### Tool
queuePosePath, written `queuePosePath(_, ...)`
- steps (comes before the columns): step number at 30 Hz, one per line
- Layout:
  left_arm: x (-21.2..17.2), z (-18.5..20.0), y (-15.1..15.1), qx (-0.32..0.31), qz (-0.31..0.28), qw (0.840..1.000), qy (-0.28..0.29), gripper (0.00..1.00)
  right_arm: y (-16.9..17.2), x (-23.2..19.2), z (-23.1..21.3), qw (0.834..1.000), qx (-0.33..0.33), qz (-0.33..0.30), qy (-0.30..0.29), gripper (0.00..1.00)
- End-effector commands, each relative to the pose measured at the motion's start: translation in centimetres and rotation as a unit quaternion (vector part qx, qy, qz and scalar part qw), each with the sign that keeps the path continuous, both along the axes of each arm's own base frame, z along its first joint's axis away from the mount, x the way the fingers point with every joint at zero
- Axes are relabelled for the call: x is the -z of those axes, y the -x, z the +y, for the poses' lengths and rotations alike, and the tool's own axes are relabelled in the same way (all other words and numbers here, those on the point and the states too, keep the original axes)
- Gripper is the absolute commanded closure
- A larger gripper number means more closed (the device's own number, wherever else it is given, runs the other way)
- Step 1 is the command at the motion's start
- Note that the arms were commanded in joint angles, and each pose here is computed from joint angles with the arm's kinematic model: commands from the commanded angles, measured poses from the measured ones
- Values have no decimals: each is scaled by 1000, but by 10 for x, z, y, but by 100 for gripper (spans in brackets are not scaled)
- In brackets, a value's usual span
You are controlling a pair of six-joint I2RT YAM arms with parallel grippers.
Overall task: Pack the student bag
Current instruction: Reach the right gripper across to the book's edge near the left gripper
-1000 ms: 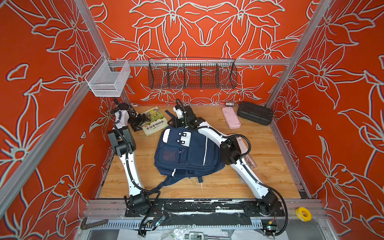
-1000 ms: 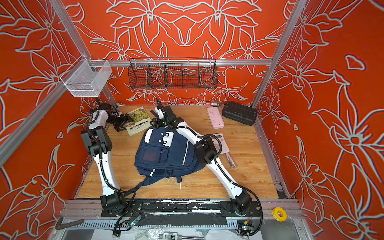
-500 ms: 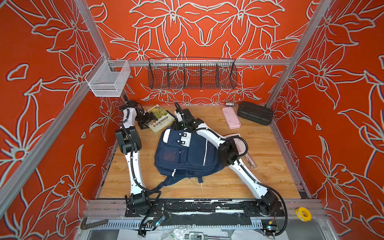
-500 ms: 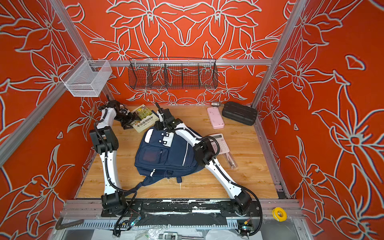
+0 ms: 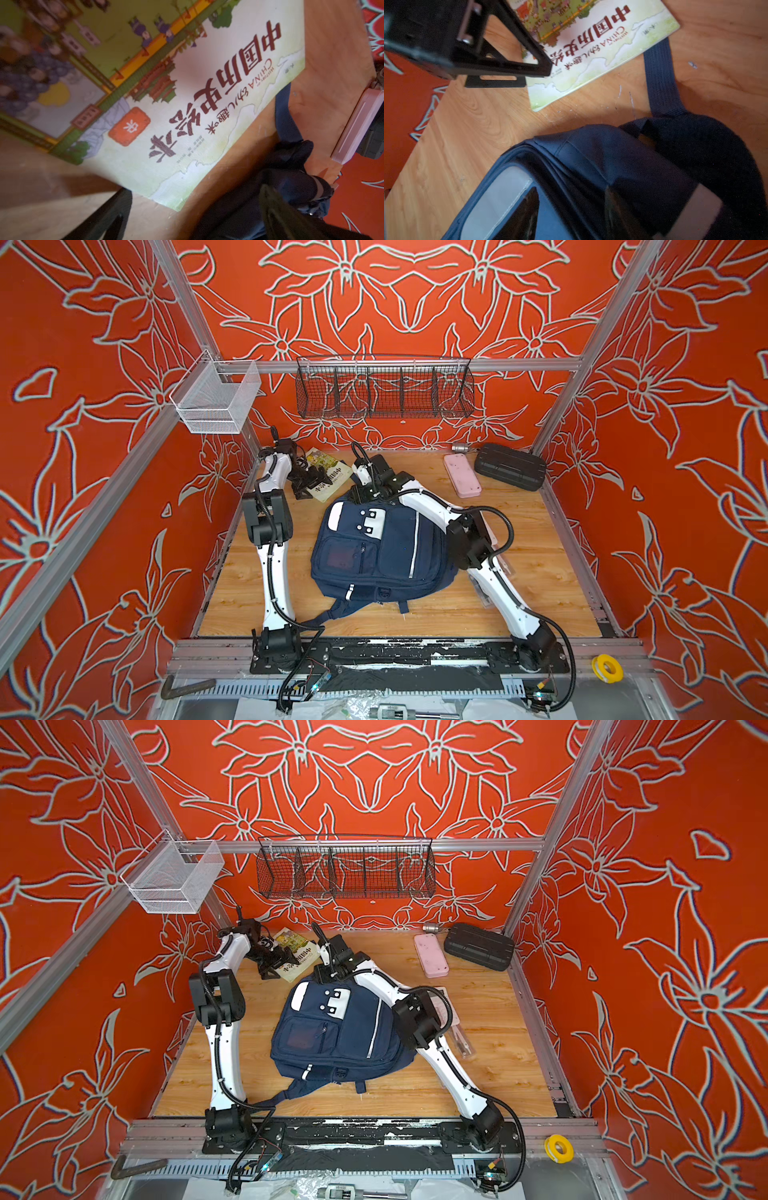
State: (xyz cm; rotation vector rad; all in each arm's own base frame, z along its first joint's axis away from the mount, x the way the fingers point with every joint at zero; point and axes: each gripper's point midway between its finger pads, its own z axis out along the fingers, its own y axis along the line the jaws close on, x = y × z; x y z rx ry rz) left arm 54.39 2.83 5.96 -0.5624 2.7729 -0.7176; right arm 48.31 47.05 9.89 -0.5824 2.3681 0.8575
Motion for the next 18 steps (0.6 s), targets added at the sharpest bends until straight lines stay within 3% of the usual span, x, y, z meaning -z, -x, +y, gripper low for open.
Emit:
queuePosePath(1,-38,27,-24,-40,-65,996,-44,5,-4,-49,8,998,-20,-50,-45,47)
queuePosePath(6,-38,21,-40,-31,-99,995,-14,8,3,-48,10,997,-39,-40,-52,47)
queuePosePath(10,-35,33,-48,-62,-111,991,-41,5,1,-39,8,998,-32,-40,-44,46)
queuePosePath(15,-2,46,-68,-108,-79,990,-46,1,-10,-37,3,998,-11,-51,-43,46)
queuePosePath(18,24,48,-65,-128,-39,990,-46,1,-16,-37,-3,998,4,-54,-38,45)
